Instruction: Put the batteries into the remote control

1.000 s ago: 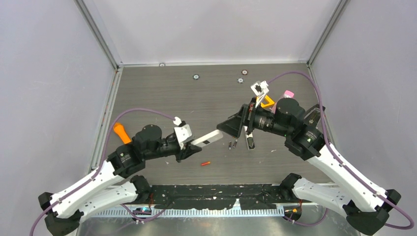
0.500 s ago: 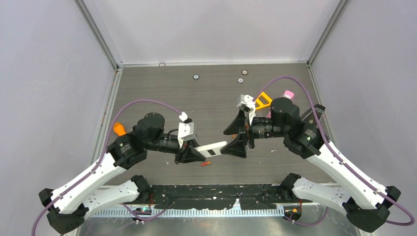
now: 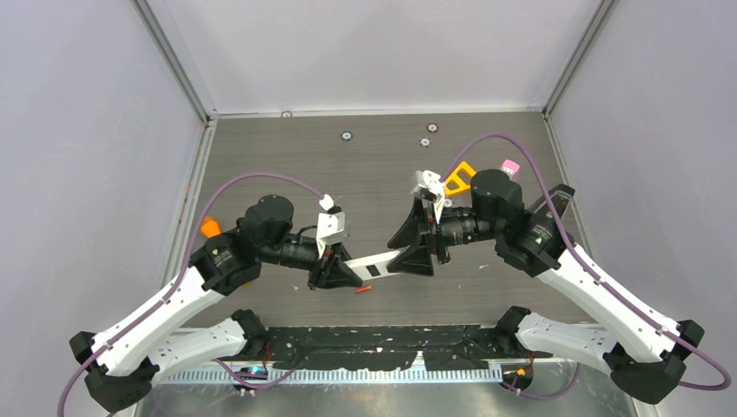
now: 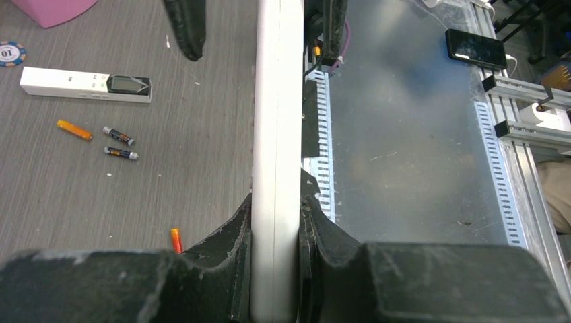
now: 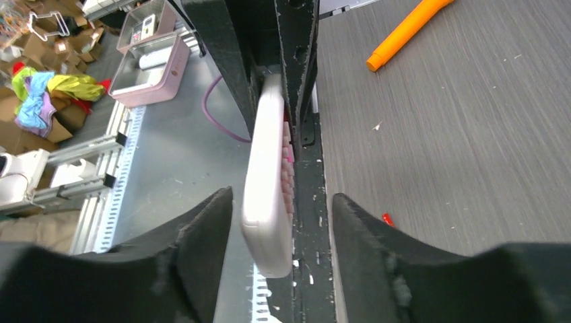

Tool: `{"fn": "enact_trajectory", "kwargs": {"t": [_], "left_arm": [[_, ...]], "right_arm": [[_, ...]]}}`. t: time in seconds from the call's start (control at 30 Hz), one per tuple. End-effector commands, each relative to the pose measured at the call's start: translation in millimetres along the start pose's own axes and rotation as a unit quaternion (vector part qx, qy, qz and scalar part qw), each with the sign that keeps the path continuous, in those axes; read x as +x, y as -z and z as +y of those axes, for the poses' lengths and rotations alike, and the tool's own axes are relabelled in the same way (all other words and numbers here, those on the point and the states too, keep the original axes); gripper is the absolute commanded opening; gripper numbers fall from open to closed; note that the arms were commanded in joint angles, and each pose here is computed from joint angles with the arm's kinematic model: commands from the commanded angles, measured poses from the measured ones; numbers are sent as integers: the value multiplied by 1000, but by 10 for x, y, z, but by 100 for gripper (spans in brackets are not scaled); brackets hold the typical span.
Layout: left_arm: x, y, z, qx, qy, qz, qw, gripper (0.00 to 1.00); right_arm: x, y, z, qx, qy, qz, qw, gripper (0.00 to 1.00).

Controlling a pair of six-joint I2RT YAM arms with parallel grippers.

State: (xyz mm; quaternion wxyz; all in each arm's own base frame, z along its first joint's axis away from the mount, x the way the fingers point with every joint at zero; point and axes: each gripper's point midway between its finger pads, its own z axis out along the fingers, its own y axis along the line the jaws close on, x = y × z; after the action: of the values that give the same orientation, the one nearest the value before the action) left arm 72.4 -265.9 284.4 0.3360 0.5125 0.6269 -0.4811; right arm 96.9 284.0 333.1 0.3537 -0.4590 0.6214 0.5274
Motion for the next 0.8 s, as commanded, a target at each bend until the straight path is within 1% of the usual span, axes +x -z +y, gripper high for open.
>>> {"fn": "enact_trajectory", "kwargs": {"t": [0.0, 0.1, 0.17, 0.23, 0.3, 0.33, 0.37, 0.4, 0.43, 0.5, 0.57, 0.6, 0.63, 0.67, 0.7, 0.73, 0.77], "left_arm": [[-317, 108, -166, 20, -32, -50, 998, 0], [-323, 122, -183, 22, -35, -55, 998, 0], [-327, 129, -191, 23, -36, -56, 998, 0], [-326, 131, -199, 25, -35, -57, 997, 0], [-332, 133, -209, 27, -35, -58, 997, 0], [-340, 135, -212, 27, -35, -60, 997, 0], [-352, 137, -208, 26, -36, -63, 997, 0], [-362, 141, -206, 23, -37, -66, 997, 2], [-384, 149, -196, 18, -39, -72, 997, 8], [-448, 181, -124, -12, -39, -89, 995, 31], [-500, 233, 6, -59, -40, -111, 991, 51], [-541, 286, 59, -85, -41, -131, 987, 60], [-573, 325, 127, -110, -36, -150, 982, 68], [-604, 359, 187, -131, -30, -174, 976, 74], [-644, 399, 209, -143, -19, -197, 970, 79], [-674, 445, 234, -156, -15, -217, 964, 84], [-724, 488, 246, -163, 5, -242, 957, 86]], "right_arm": [[-118, -15, 66, -21, 18, -15, 1000, 67], [-117, -19, 89, -30, 19, -16, 999, 69], [-116, -22, 106, -35, 19, -17, 999, 66], [-118, -19, 117, -37, 20, -18, 999, 59], [-134, -11, 129, -37, 23, -21, 999, 46], [-144, -11, 136, -39, 22, -22, 999, 43], [-151, -12, 139, -39, 22, -23, 999, 35], [-161, -13, 143, -40, 21, -24, 999, 31], [-166, -11, 148, -40, 20, -25, 999, 24], [-190, -19, 134, -35, 16, -32, 999, 18], [-227, -21, 119, -27, 3, -44, 999, 15], [-275, -18, 126, -26, 6, -57, 998, 14], [-315, -13, 134, -23, -8, -66, 997, 13], [-399, 2, 160, -25, 0, -89, 996, 13], [-406, -3, 151, -22, -25, -99, 995, 13], [-547, 37, 208, -27, -9, -130, 991, 12], [-659, 69, 247, -30, -15, -159, 987, 11]]}}
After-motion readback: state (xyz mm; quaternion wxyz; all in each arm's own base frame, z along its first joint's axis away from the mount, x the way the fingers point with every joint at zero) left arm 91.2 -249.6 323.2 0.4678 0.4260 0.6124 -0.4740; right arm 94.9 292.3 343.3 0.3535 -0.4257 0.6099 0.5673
